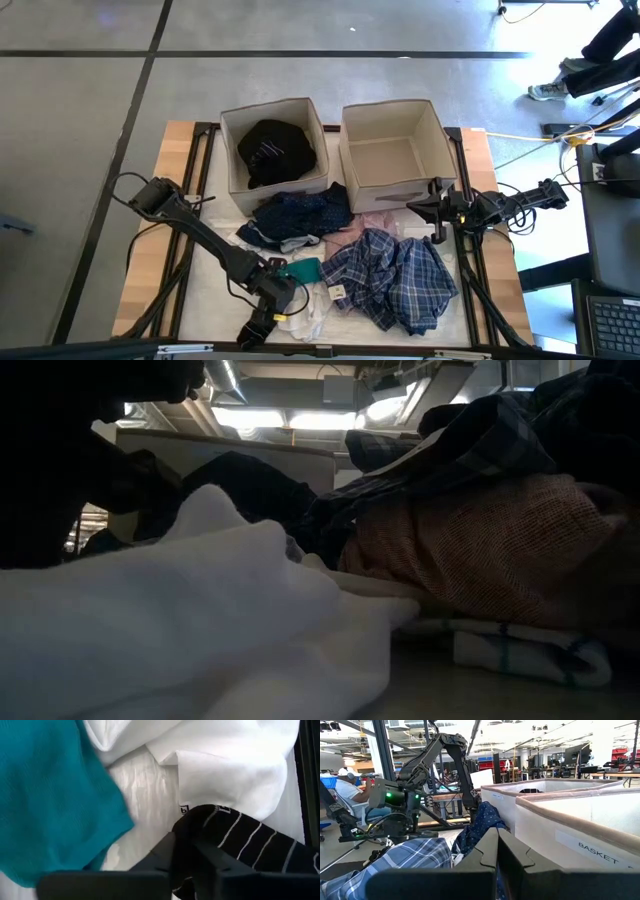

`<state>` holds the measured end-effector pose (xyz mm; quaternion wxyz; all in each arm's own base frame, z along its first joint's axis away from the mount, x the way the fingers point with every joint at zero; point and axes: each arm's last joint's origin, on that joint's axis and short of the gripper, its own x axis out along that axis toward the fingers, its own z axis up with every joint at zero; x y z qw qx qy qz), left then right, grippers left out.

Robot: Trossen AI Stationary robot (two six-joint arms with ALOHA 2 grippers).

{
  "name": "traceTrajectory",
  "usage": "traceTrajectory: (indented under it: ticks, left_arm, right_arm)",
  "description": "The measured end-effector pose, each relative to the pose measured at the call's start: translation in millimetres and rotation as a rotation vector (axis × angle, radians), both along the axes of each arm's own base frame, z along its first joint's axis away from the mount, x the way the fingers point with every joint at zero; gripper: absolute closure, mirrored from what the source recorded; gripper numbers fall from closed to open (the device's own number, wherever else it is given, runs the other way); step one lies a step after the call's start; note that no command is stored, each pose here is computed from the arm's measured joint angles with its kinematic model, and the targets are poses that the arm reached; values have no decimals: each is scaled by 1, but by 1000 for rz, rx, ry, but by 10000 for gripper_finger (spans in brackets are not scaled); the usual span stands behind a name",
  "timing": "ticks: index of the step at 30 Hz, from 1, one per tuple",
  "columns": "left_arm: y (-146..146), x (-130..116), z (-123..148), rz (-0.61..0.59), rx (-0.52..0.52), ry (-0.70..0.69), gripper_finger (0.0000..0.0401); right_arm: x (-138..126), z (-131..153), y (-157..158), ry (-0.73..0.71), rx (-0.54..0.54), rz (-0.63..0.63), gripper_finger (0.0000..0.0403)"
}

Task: Sort clothes
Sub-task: Put the black sock into the left laundry organizer

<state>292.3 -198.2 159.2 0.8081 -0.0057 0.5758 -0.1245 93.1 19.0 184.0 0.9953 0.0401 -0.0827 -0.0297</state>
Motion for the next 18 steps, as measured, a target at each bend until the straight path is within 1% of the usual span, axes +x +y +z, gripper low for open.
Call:
traceTrajectory:
  ticks: [1,3,5,9,14,18]
  left_arm:
    - [0,0,0,-5,1,0,383]
    - [1,0,0,0,-20,13,395]
    - [2,1,0,5,-51,36,393]
    - [6,1,5,7,-56,37,397]
    - [15,-1,31,20,-75,-35,396]
    - [29,-4,57,43,-73,-120,398]
  right_arm:
    - [0,0,0,0,0,0,391]
    - [0,0,0,0,0,0,391]
    - [0,0,0,0,0,0,391]
    - [0,0,0,0,0,0,391]
    - [0,0,0,0,0,0,391]
    - [0,0,0,0,0,-1,391]
